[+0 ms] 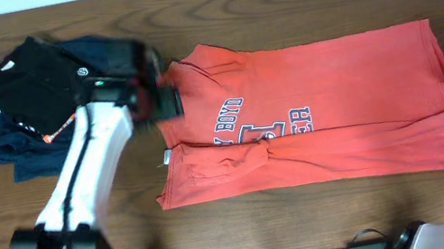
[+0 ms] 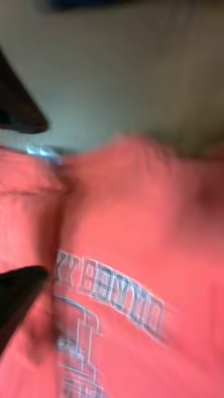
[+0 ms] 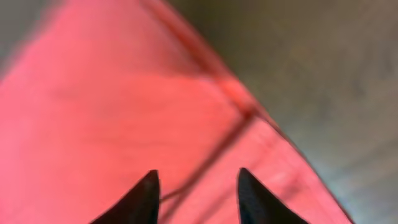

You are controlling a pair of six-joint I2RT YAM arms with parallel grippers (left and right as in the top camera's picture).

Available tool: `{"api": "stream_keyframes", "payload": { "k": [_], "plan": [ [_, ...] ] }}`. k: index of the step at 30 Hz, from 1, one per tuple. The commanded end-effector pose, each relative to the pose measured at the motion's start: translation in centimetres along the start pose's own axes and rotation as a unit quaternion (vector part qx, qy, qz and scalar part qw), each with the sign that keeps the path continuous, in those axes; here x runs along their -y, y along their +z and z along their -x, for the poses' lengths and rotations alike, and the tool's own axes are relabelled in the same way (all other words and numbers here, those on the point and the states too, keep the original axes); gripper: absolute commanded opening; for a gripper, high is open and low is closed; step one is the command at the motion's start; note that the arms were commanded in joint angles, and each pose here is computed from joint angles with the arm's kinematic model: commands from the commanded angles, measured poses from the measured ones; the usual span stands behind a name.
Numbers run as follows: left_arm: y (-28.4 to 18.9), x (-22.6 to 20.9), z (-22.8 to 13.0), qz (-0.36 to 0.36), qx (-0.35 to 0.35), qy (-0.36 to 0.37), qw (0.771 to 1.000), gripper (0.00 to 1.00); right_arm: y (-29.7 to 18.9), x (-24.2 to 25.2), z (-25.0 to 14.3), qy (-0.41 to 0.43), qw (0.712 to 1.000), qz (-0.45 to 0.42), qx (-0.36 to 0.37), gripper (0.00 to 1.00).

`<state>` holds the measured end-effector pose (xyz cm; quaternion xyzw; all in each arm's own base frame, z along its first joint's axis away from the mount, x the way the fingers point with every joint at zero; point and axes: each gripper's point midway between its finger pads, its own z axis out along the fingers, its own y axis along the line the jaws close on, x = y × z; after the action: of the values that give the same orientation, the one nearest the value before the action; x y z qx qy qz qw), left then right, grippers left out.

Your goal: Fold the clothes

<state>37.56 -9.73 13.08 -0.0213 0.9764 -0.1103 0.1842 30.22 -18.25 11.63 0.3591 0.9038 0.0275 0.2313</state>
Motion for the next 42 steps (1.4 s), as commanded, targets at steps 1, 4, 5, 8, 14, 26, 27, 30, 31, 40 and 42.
{"api": "stream_keyframes", "payload": {
  "k": [1, 4, 5, 8, 14, 26, 27, 30, 31, 40, 42],
  "plan": [
    [-0.2, -1.4, 3.8, 0.011, 0.071, -0.020, 0.997, 0.72, -1.5, -3.5, -0.3, -0.057, 0.996, 0.065, 0.003, 0.43],
    [0.8, -0.2, 7.3, -0.050, 0.122, -0.043, 0.990, 0.72, -1.4, -4.3, -1.4, -0.069, 0.995, 0.068, -0.016, 0.43],
    [1.2, 0.6, 8.1, -0.078, 0.131, -0.044, 0.987, 0.72, -1.3, -4.7, -1.8, -0.074, 0.995, 0.070, -0.022, 0.43],
    [2.7, 2.6, 9.8, -0.131, 0.138, -0.045, 0.981, 0.71, -1.1, -5.8, -2.3, -0.089, 0.993, 0.076, -0.030, 0.43],
    [5.8, 4.8, 12.3, -0.130, 0.091, -0.023, 0.987, 0.72, -1.0, -7.2, -3.0, -0.113, 0.989, 0.085, -0.036, 0.43],
    [15.3, 7.9, 12.4, -0.112, 0.001, 0.035, 0.993, 0.72, -1.0, -7.3, -3.6, -0.116, 0.989, 0.084, -0.047, 0.43],
    [16.0, 7.7, 12.1, -0.102, -0.002, 0.036, 0.994, 0.72, -1.0, -7.4, -3.7, -0.116, 0.989, 0.084, -0.048, 0.43],
    [17.8, 6.8, 11.5, -0.069, -0.006, 0.039, 0.997, 0.72, -1.0, -7.3, -3.9, -0.116, 0.988, 0.083, -0.051, 0.43],
    [18.1, 6.7, 11.4, -0.064, -0.007, 0.039, 0.997, 0.72, -1.0, -7.3, -3.9, -0.116, 0.989, 0.083, -0.051, 0.43],
    [19.0, 7.2, 10.1, -0.036, -0.018, 0.052, 0.998, 0.70, -1.0, -7.3, -3.8, -0.116, 0.989, 0.083, -0.051, 0.43],
    [19.3, 7.8, 9.2, -0.036, -0.026, 0.059, 0.997, 0.67, -1.0, -7.3, -3.8, -0.116, 0.989, 0.083, -0.050, 0.43]
  ]
}}
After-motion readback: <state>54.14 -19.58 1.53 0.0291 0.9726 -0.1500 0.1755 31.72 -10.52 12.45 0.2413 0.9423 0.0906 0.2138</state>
